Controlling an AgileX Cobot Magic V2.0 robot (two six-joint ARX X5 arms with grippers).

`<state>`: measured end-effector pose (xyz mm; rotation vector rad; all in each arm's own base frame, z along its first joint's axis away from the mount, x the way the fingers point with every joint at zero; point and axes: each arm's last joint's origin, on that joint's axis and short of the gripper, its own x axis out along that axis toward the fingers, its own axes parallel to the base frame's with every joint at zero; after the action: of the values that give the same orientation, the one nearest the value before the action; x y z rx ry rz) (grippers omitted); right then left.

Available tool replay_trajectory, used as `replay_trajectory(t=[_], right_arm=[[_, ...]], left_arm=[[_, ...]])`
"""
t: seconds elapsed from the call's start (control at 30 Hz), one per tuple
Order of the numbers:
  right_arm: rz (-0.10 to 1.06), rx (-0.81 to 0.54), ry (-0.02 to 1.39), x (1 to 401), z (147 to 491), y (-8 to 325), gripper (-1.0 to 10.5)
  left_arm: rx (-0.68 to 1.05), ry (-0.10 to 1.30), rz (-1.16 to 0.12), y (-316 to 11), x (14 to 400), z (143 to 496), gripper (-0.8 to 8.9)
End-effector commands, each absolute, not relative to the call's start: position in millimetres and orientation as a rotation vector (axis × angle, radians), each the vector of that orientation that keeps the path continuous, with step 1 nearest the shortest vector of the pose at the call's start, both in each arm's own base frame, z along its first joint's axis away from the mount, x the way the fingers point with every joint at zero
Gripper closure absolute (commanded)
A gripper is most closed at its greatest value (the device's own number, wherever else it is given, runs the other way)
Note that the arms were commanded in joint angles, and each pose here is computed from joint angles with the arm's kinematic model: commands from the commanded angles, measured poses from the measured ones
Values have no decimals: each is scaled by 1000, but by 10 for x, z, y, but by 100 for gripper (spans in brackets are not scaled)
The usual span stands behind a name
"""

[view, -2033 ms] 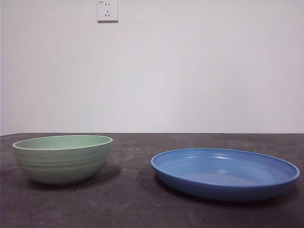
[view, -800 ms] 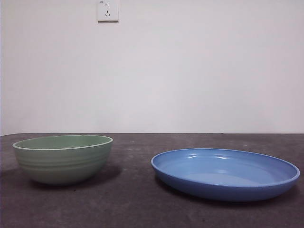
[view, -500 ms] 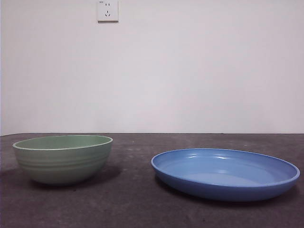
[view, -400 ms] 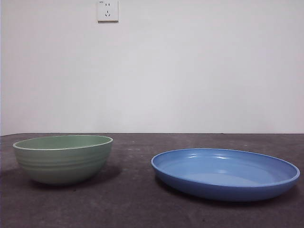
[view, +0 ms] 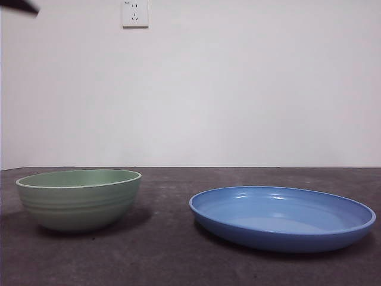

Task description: Place the green bowl on the blue plate

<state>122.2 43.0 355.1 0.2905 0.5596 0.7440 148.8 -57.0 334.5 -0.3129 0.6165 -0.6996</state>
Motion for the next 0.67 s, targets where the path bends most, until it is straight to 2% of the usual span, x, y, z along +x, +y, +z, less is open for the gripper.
replay_trajectory(t=[0.03, 0.3, 0.67], right_arm=[[754, 277, 544, 1223, 3595, 436, 390], [753, 280, 553, 1220, 3589, 435, 390], [749, 285, 572, 1212, 3574, 433, 390]], left_arm=[[-321, 664, -669, -578, 1599, 3323, 189], [-355, 855, -586, -590, 1980, 3007, 189], [-417, 1114, -419, -430, 2559, 2345, 189]])
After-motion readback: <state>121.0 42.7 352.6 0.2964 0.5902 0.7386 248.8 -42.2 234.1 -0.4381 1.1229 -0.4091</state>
